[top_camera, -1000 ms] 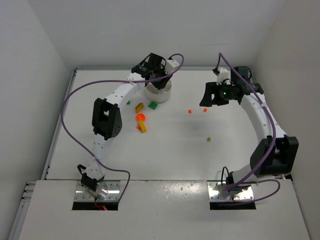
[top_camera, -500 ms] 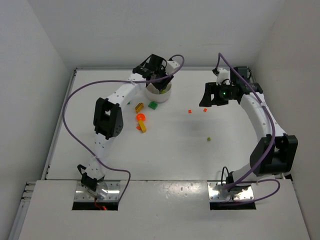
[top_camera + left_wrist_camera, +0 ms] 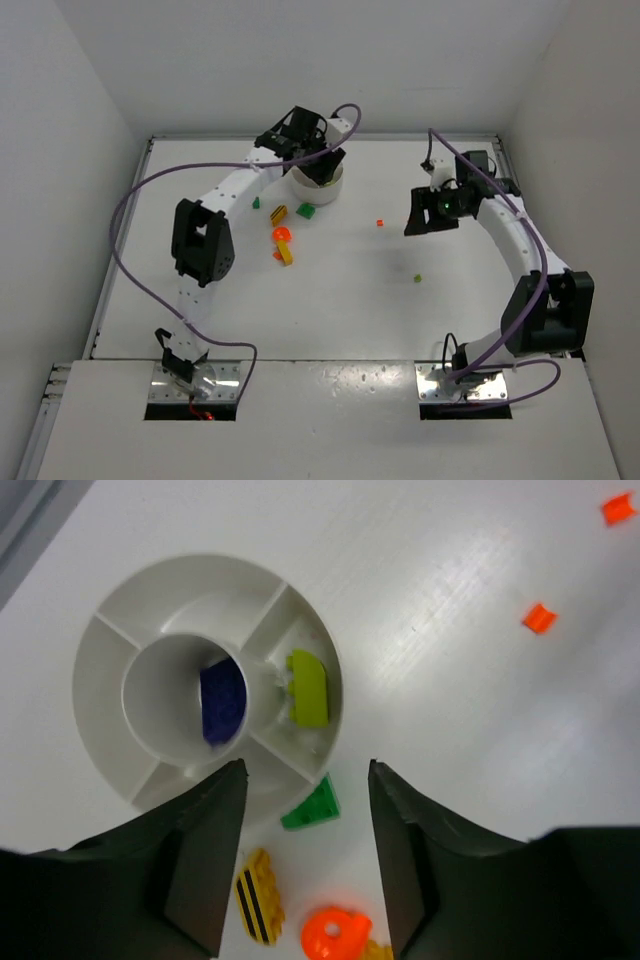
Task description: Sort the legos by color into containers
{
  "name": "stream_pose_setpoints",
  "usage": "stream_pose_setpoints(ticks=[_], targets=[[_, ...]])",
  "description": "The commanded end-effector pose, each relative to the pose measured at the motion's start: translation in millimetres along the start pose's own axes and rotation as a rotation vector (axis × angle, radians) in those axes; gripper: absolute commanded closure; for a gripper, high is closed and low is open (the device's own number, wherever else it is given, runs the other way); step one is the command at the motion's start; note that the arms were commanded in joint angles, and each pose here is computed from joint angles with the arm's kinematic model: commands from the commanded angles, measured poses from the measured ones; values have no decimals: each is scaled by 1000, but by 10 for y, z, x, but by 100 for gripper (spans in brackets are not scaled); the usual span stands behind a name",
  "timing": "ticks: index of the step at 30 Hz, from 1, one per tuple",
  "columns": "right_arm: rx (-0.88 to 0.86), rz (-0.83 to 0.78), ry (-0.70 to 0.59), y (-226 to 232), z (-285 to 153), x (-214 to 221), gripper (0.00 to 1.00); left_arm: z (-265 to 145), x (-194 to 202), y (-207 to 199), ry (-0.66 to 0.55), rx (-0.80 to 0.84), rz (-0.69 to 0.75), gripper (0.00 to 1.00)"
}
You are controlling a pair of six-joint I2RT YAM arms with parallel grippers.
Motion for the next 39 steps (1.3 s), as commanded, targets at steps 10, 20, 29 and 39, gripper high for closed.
stream_pose_setpoints(ticks=[10,20,29,39], targets=[[248,-73,189,-312,92,716,42,-1697,-35,-391,-302,-66,-114,35],[274,0,330,-418,479,852,55,-2019,206,-567,-334,-90,-103,33],[368,10,345,-414,647,694,57,-2022,306,-587,-328,-98,-100,32],[414,-19,402,-416,839,722,58,-2011,404,-548,-319,-101,-104,31]])
Point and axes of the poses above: each gripper's point midway between its finger pads, its own z axis out along the fingers, its own y axis along the line the jaws close on, x = y × z, the point moved 10 cm from there along -z, back along the fingers, and after that the axes turned 12 degrees about z, right-handed, at the moved point
